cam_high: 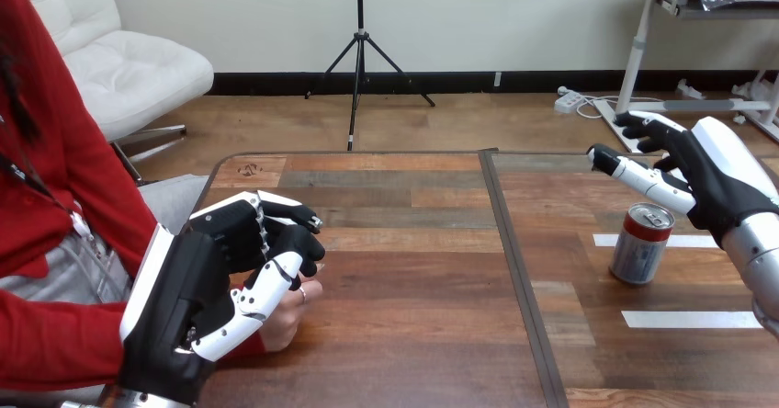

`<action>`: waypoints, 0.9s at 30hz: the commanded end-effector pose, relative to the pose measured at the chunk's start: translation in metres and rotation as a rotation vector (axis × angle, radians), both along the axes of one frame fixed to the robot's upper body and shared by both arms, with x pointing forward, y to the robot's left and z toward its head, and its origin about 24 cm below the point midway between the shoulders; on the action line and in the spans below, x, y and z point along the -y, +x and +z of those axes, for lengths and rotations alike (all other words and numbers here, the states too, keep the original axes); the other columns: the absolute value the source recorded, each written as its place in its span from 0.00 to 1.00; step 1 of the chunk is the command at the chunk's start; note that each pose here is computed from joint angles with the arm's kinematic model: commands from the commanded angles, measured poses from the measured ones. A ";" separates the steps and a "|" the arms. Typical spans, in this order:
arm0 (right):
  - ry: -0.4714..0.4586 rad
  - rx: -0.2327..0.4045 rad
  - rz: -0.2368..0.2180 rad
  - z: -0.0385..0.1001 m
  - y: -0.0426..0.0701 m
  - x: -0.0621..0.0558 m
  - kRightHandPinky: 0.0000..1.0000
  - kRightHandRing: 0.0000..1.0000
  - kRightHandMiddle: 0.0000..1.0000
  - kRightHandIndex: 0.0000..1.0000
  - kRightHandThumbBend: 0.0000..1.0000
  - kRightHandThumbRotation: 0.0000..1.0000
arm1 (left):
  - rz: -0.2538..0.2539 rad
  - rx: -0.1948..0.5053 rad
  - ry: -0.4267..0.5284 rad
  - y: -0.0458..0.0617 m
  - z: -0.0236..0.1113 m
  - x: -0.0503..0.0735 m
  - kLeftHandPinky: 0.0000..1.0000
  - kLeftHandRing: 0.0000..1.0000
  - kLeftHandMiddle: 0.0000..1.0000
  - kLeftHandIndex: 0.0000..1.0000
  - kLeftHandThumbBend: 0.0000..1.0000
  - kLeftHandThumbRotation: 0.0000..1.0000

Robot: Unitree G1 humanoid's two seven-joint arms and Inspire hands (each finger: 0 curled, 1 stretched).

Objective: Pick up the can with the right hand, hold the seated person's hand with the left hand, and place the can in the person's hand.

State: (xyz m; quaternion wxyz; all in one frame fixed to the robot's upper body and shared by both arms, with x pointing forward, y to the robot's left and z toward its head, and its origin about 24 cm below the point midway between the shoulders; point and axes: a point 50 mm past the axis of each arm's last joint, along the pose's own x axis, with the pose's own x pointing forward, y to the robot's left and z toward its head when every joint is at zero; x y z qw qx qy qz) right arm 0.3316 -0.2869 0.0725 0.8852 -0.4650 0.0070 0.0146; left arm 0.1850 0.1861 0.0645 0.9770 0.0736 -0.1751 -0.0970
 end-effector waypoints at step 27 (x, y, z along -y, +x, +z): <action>-0.084 -0.020 -0.088 0.022 0.028 0.002 0.71 0.83 0.85 0.86 0.91 0.91 | -0.002 0.081 0.013 0.012 0.016 -0.001 0.31 0.41 0.47 0.51 0.29 0.37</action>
